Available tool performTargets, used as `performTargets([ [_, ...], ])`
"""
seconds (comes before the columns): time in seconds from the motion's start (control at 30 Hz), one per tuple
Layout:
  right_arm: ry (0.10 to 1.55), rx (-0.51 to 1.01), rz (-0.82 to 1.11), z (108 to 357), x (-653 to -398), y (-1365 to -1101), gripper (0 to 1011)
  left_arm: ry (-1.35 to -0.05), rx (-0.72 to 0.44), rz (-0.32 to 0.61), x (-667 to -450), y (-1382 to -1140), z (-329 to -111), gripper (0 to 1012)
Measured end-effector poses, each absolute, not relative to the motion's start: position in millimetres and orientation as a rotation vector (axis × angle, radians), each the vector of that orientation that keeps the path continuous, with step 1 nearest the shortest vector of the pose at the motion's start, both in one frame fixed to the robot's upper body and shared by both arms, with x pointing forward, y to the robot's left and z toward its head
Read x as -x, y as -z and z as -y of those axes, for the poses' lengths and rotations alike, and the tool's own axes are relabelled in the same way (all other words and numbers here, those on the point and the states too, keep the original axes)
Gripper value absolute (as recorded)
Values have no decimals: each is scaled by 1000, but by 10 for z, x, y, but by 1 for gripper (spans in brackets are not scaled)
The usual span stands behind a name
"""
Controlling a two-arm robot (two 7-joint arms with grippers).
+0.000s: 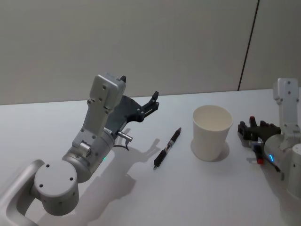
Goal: Place the pen into the pen holder.
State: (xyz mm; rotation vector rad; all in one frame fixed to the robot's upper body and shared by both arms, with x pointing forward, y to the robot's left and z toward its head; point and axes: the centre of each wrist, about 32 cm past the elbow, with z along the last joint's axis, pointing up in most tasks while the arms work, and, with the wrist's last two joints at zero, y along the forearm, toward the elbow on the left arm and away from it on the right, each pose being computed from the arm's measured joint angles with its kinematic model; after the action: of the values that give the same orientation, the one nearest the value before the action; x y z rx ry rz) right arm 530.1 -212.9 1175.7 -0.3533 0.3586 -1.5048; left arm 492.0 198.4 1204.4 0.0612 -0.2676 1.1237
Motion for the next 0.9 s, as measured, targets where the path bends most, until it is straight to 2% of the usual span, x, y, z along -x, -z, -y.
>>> performTargets([
  [0.9, 1504, 354, -360, 2128, -5299, -11755, 437, -1124, -61, 268, -4920, -12044, -1984, 1001],
])
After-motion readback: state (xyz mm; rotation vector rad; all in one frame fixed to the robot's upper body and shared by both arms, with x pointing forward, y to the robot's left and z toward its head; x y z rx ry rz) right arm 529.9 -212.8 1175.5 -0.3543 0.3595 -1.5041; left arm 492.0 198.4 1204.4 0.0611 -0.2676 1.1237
